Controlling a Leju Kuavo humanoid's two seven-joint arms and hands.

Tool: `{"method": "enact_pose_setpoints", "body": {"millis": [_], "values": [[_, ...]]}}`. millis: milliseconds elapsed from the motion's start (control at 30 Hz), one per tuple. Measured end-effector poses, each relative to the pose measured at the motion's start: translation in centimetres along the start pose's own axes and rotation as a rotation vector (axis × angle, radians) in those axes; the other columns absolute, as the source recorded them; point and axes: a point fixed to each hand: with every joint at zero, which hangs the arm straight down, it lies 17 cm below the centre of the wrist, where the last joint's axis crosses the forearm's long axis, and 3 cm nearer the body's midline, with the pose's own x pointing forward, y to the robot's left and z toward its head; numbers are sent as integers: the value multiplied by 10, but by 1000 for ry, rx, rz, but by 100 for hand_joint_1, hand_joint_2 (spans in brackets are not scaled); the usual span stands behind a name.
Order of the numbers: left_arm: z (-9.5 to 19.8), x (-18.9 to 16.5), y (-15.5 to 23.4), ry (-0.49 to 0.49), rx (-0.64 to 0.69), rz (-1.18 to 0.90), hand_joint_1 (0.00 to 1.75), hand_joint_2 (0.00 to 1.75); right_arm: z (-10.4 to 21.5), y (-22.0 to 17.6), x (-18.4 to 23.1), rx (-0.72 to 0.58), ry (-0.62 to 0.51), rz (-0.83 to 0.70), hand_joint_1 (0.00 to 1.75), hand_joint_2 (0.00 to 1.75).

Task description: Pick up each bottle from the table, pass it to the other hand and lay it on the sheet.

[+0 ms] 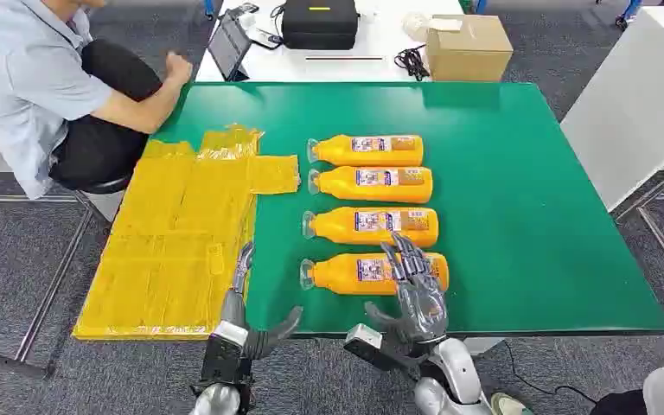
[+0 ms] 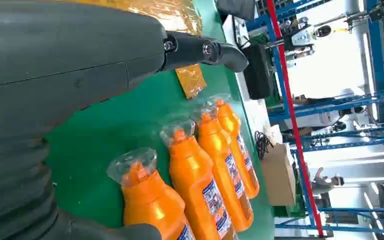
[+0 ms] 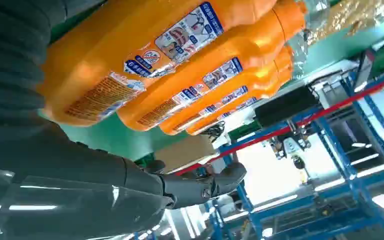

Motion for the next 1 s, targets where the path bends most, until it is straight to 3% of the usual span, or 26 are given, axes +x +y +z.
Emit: {"method": "enact_pose_setpoints", "body": {"millis": [500,867,1000], "values": [[-9,7,-2,-14,16,1,0,175,-25,-3,7,45,-77,57,0,175],[-9,6,-5,-15,9,-4,0,175,-25,-4,10,49,-90,71,0,175],[-9,5,-5,-12,9,-1,0,175,-28,5,4,112,-81,99,0,175]]}}
